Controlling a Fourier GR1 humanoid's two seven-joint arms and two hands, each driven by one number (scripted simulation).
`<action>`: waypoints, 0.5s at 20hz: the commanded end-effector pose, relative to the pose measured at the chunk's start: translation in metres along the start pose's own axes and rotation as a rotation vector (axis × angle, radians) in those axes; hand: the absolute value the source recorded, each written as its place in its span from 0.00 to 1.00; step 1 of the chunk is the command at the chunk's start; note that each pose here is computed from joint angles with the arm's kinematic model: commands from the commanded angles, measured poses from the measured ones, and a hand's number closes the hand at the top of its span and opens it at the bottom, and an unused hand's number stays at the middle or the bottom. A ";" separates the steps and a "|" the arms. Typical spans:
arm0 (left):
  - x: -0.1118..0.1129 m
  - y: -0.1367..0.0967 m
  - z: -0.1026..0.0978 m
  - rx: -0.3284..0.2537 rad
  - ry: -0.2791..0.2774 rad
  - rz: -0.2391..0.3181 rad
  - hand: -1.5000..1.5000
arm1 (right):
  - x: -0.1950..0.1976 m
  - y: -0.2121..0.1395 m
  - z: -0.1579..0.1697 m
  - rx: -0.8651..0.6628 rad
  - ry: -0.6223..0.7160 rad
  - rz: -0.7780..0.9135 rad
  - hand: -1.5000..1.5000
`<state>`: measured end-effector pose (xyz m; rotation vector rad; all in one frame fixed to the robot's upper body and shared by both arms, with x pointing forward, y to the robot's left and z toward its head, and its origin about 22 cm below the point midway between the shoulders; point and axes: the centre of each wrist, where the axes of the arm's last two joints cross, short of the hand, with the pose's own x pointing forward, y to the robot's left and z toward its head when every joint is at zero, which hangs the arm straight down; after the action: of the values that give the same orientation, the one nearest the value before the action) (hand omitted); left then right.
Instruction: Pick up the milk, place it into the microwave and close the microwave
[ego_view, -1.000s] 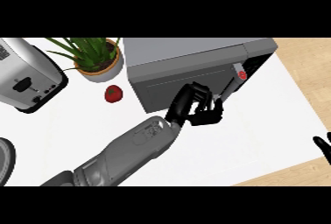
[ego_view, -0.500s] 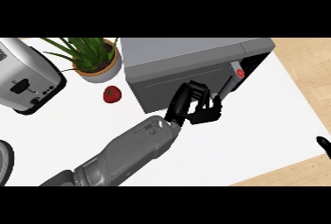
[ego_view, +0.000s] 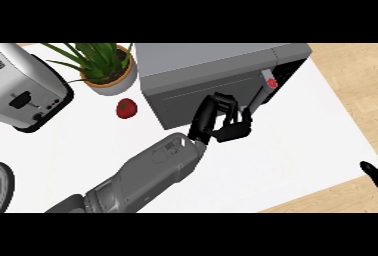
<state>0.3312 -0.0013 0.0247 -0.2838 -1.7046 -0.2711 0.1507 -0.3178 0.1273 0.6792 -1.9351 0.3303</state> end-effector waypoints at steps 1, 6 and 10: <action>0.008 0.019 -0.024 0.130 -0.035 -0.024 1.00 | 0.004 0.002 -0.004 0.037 0.002 -0.003 0.00; 0.007 0.019 -0.023 0.148 -0.054 -0.017 1.00 | 0.005 0.002 -0.004 0.046 0.006 -0.014 0.00; 0.010 0.019 -0.026 0.160 -0.057 -0.006 1.00 | 0.010 0.003 -0.005 0.056 0.009 -0.010 0.00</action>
<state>0.3306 -0.0008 0.0220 -0.2756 -1.7359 -0.2255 0.1505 -0.3162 0.1362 0.7138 -1.9267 0.3743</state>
